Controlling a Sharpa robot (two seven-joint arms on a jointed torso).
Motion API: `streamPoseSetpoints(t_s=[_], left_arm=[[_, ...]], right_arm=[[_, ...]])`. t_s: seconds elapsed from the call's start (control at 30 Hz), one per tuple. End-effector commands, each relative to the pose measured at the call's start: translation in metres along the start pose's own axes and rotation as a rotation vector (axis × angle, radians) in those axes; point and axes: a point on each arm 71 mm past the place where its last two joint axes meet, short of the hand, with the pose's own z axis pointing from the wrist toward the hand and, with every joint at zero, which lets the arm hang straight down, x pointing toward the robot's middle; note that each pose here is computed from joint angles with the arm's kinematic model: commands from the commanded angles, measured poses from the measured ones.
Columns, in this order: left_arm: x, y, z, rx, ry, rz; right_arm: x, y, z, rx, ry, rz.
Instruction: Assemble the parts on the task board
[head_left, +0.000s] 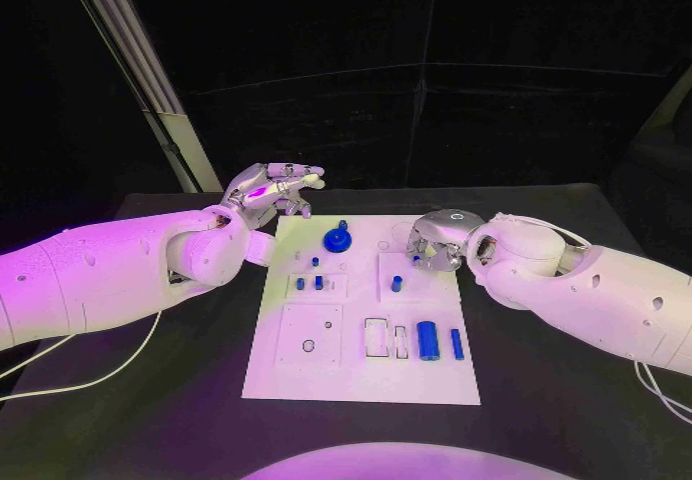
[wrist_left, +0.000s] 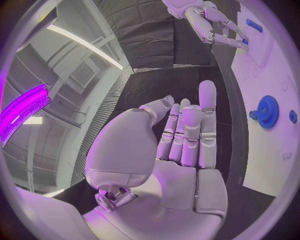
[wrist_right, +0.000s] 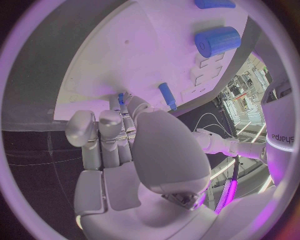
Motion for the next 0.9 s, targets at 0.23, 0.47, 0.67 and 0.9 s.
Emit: streamPoseSetpoints(t_s=[0.23, 0.47, 0.67, 0.9], left_arm=[[0.0007, -0.0012, 0.0003, 0.006, 0.007, -0.009], [0.0007, -0.0012, 0.0003, 0.006, 0.007, -0.009], [0.0003, -0.0012, 0.0002, 0.006, 0.006, -0.009], [-0.0021, -0.0015, 0.0002, 0.007, 0.001, -0.006]], right_arm=[[0.014, 0.0, -0.001, 0.049, 0.055, -0.09], [0.012, 0.002, -0.002, 0.038, 0.022, -0.087], [0.008, 0.003, -0.004, 0.019, -0.033, -0.058], [0.003, 0.003, -0.011, 0.004, -0.089, -0.03]])
